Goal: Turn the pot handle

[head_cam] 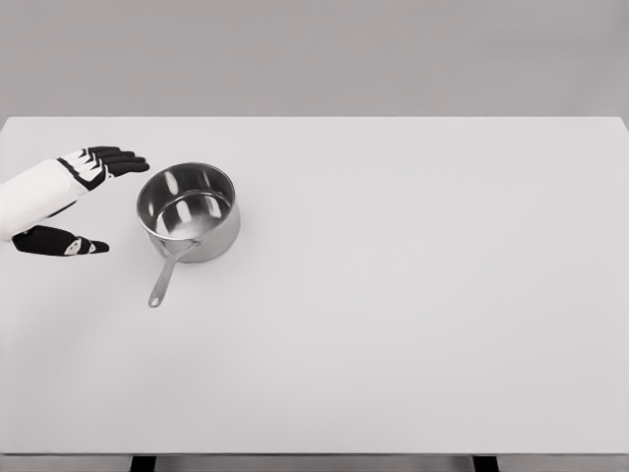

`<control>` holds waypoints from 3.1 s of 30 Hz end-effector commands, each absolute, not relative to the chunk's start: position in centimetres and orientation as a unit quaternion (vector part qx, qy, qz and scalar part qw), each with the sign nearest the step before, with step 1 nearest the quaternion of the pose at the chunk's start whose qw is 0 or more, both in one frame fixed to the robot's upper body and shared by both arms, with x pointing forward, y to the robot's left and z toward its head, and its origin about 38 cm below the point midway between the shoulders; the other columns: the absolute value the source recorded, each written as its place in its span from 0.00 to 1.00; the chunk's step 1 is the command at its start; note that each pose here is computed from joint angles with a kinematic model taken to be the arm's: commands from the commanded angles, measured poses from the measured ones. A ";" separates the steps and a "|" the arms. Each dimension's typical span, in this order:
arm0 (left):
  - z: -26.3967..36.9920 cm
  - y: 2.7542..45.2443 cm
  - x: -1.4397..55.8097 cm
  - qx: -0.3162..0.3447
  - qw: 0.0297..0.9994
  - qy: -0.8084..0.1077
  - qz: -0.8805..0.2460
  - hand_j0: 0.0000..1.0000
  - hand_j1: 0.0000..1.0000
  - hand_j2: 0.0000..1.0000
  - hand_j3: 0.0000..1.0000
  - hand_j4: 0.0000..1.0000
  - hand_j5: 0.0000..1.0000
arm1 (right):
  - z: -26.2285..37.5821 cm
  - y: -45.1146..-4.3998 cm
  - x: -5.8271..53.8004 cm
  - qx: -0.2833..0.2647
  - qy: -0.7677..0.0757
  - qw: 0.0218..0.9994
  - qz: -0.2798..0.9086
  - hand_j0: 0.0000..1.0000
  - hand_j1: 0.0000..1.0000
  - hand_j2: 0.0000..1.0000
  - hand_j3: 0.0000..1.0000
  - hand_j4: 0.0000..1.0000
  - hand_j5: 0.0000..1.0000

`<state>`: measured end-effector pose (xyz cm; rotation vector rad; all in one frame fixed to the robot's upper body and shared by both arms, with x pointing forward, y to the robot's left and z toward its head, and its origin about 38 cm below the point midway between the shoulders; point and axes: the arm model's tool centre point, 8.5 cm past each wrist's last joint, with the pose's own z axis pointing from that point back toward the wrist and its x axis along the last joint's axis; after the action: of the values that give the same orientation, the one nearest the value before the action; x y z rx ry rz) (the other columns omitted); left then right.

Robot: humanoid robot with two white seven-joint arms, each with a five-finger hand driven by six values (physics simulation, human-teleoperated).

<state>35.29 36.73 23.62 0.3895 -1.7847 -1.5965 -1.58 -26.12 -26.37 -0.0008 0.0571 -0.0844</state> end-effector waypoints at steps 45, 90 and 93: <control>17.9 23.6 37.4 0.091 0.262 -0.641 -0.716 1.00 1.00 1.00 1.00 1.00 1.00 | -26.4 -26.1 -1.6 -0.001 0.029 0.999 -0.042 1.00 1.00 1.00 1.00 1.00 1.00; 17.7 33.4 37.6 0.159 0.315 -0.531 -0.770 1.00 1.00 1.00 1.00 1.00 1.00 | -26.4 -26.1 -1.6 -0.001 0.029 0.999 -0.042 1.00 1.00 1.00 1.00 1.00 1.00; 18.2 34.4 37.9 0.170 0.324 -0.530 -0.765 1.00 1.00 1.00 1.00 1.00 1.00 | -26.4 -26.1 -1.6 -0.001 0.029 0.999 -0.042 1.00 1.00 1.00 1.00 1.00 1.00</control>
<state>37.69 33.76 17.98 0.4344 -1.3970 -2.0260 -1.63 -26.13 -26.37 -0.0022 0.0586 -0.0844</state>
